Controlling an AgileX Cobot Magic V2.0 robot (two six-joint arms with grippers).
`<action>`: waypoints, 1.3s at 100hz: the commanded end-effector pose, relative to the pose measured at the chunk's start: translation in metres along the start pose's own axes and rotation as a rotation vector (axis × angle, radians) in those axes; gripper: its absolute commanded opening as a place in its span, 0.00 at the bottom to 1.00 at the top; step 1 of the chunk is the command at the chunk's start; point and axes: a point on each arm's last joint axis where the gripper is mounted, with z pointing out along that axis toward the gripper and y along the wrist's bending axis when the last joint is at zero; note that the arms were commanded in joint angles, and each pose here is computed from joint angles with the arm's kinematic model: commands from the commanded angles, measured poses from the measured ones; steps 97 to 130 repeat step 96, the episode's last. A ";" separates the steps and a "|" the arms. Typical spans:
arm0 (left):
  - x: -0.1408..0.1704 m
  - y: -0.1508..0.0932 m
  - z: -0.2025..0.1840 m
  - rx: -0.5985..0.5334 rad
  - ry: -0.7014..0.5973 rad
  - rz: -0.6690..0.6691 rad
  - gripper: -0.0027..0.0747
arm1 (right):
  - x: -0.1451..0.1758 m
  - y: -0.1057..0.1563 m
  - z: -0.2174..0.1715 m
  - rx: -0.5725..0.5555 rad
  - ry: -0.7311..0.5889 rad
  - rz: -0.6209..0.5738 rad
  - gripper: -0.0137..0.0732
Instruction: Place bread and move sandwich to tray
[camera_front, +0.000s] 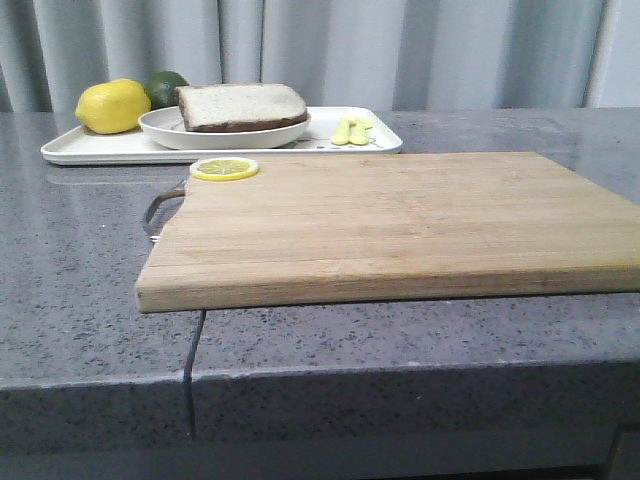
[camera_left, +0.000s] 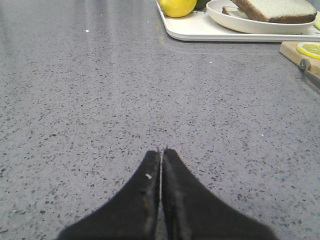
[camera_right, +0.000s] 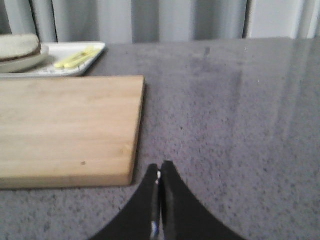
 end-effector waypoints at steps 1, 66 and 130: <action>-0.001 0.000 -0.001 0.010 -0.066 -0.015 0.01 | 0.003 0.000 -0.001 0.004 0.008 -0.036 0.09; -0.001 0.000 -0.001 0.010 -0.066 -0.015 0.01 | 0.015 0.000 -0.002 -0.004 0.141 -0.083 0.09; -0.001 0.000 -0.001 0.010 -0.066 -0.015 0.01 | 0.015 0.000 -0.002 -0.004 0.141 -0.083 0.09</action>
